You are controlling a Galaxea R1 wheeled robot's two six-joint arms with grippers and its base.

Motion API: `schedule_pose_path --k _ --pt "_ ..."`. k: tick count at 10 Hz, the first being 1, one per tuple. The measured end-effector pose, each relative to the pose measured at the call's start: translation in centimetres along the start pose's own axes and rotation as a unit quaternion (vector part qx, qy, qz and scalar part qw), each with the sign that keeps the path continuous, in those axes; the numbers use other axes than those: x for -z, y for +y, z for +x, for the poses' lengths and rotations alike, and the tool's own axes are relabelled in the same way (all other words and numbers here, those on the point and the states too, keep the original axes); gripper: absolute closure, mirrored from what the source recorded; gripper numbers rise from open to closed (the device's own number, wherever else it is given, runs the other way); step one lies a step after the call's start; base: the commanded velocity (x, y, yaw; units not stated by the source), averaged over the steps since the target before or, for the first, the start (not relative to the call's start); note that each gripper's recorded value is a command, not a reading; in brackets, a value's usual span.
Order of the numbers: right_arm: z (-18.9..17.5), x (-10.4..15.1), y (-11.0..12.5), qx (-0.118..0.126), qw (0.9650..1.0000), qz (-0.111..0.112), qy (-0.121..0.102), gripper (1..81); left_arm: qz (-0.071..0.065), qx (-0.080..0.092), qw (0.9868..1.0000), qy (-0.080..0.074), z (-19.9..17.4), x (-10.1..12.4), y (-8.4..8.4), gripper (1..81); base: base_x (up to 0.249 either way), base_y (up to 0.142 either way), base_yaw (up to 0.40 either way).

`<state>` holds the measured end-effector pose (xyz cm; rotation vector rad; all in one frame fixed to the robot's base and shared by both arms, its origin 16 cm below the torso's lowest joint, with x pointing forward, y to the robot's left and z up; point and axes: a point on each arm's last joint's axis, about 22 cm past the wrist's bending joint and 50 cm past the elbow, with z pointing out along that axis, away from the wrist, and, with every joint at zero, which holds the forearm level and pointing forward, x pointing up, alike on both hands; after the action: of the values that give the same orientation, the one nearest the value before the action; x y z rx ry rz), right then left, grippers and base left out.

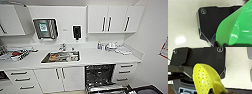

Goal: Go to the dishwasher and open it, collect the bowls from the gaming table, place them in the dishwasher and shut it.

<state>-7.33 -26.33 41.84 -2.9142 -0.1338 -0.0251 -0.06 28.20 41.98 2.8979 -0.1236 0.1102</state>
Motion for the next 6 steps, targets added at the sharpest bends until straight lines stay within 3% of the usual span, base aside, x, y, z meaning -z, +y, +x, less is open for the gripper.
schedule_pose_path --k 1,4,6 --pt "0.1 -0.1 -0.4 0.000 1.0000 0.003 0.001 81.1 0.004 -0.001 1.0000 0.001 0.4 0.1 -0.5 81.1 0.110 0.000 0.000" --pt "0.1 0.1 0.3 0.000 1.0000 -0.002 0.000 81.1 -0.001 -0.001 1.0000 0.003 0.5 -0.1 0.1 81.1 0.113 0.000 0.000" --pt "-0.8 0.1 0.2 -0.001 1.0000 -0.002 -0.006 81.1 0.000 0.001 1.0000 -0.006 -0.9 0.0 0.2 81.1 0.113 0.000 0.000"
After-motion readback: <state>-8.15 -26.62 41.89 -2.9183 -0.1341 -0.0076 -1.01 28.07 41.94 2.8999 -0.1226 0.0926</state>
